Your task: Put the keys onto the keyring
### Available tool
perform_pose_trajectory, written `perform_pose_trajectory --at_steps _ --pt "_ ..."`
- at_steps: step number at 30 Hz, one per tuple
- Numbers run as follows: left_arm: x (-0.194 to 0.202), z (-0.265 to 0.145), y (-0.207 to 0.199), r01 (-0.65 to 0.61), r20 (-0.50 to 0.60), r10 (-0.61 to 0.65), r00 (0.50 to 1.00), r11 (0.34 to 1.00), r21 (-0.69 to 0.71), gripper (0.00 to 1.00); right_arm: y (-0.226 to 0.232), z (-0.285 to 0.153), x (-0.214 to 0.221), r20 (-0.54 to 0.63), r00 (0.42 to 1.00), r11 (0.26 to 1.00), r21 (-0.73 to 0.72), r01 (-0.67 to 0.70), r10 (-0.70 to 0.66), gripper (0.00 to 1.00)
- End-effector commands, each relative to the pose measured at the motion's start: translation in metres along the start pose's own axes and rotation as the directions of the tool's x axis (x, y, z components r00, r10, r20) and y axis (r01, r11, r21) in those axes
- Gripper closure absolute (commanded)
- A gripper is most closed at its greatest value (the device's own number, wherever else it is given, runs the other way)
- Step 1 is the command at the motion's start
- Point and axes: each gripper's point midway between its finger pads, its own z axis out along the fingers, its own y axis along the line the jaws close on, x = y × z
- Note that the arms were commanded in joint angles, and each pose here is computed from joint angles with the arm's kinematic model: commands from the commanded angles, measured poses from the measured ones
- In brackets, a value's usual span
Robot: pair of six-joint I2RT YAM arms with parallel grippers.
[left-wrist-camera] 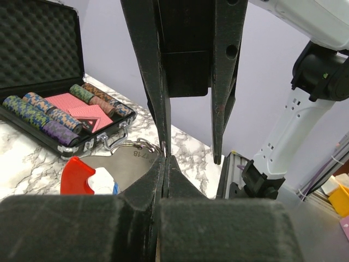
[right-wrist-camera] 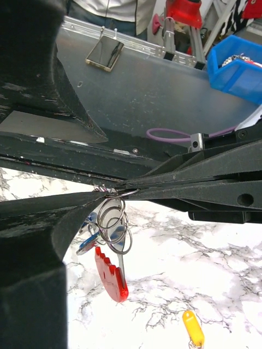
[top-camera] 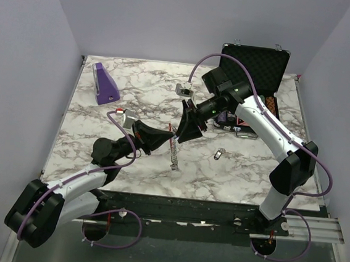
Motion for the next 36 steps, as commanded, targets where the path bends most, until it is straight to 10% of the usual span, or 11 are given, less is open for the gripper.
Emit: perform_pose_trajectory --at_steps 1,36 --pt "-0.005 0.000 -0.008 -0.002 0.012 0.001 1.000 1.000 0.018 1.00 -0.008 0.000 -0.012 0.021 0.998 0.998 0.039 0.058 -0.059 0.52" --pt "0.000 0.002 -0.007 -0.014 0.000 0.014 1.000 1.000 0.000 1.00 -0.010 -0.006 -0.011 0.009 0.994 0.988 0.105 0.111 -0.112 0.64"
